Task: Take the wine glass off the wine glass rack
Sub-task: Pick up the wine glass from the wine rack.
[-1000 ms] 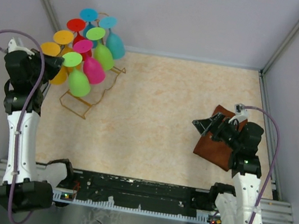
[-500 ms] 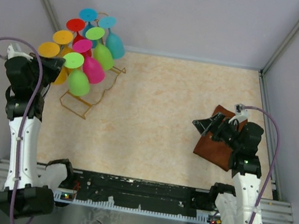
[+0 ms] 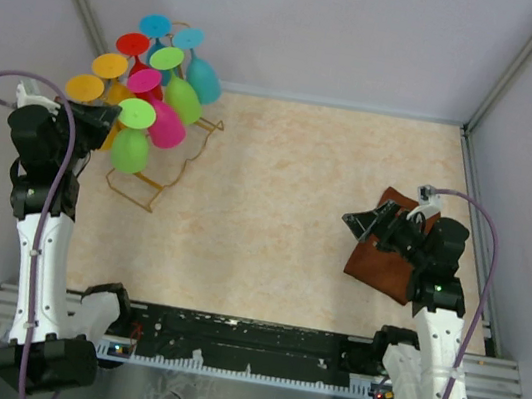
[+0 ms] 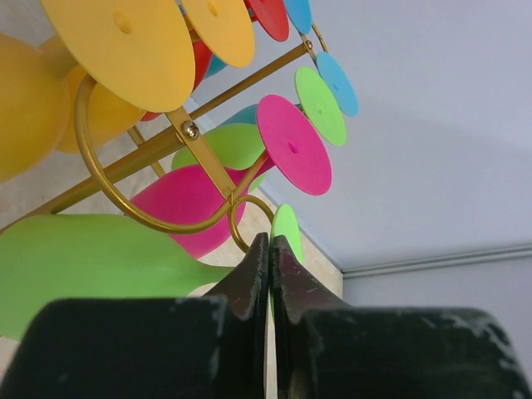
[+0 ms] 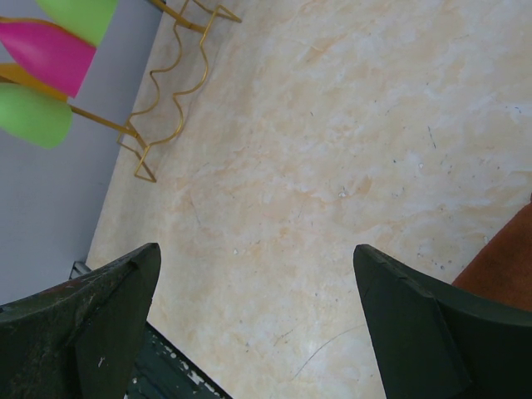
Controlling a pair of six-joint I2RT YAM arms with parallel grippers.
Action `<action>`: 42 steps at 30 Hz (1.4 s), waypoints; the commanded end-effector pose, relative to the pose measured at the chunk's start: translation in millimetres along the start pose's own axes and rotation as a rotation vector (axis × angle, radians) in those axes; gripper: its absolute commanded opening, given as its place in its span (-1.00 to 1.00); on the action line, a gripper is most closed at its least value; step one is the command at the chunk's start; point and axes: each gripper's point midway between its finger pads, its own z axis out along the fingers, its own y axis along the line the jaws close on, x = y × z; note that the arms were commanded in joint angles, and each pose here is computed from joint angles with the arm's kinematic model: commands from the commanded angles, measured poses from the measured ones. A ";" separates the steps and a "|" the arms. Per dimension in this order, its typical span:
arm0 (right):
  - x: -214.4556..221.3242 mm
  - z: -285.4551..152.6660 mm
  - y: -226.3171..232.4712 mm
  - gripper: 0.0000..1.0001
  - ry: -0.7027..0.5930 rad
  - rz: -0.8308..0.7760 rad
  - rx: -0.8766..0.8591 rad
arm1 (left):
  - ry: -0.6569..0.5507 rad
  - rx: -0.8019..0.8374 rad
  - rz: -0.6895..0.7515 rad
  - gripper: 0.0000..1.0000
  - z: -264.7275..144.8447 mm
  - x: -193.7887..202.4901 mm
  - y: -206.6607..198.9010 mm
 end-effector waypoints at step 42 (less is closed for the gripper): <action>-8.5 -21.3 103.9 0.96 0.006 -0.059 -0.492 | 0.645 0.690 0.317 -1.00 -122.1 152.0 -35.3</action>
